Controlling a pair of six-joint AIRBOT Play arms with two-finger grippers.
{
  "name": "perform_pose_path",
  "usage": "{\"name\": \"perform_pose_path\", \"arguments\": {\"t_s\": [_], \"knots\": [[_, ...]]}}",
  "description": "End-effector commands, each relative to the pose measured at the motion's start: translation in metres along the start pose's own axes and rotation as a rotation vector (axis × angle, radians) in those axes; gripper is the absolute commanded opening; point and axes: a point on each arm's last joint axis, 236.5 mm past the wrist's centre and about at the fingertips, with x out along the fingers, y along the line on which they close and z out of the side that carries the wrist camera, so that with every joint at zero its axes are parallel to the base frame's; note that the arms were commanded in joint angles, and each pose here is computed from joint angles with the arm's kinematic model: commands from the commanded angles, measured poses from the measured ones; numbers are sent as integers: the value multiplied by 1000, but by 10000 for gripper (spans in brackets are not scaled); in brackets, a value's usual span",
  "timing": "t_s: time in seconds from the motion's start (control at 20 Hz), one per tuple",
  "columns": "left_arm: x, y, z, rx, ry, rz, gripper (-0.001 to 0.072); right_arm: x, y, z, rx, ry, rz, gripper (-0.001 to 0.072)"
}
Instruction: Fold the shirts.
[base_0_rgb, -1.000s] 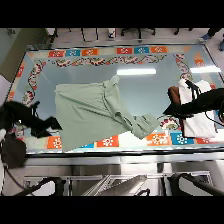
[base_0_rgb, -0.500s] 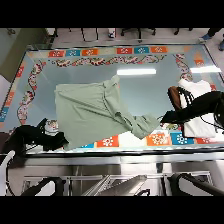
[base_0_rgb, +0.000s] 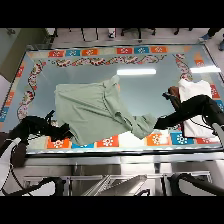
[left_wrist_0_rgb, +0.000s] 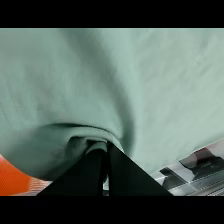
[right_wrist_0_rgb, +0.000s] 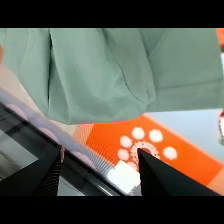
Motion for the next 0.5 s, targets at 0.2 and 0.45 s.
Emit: {"name": "perform_pose_path", "arguments": {"t_s": [0.2,0.45], "knots": [[0,1,-2,2,28,-9,15,27,-43,24,83,-31,-157,488],[1,-1,-3,7,34,-10,15,54,-30,28,110,-17,-22,475]]}}
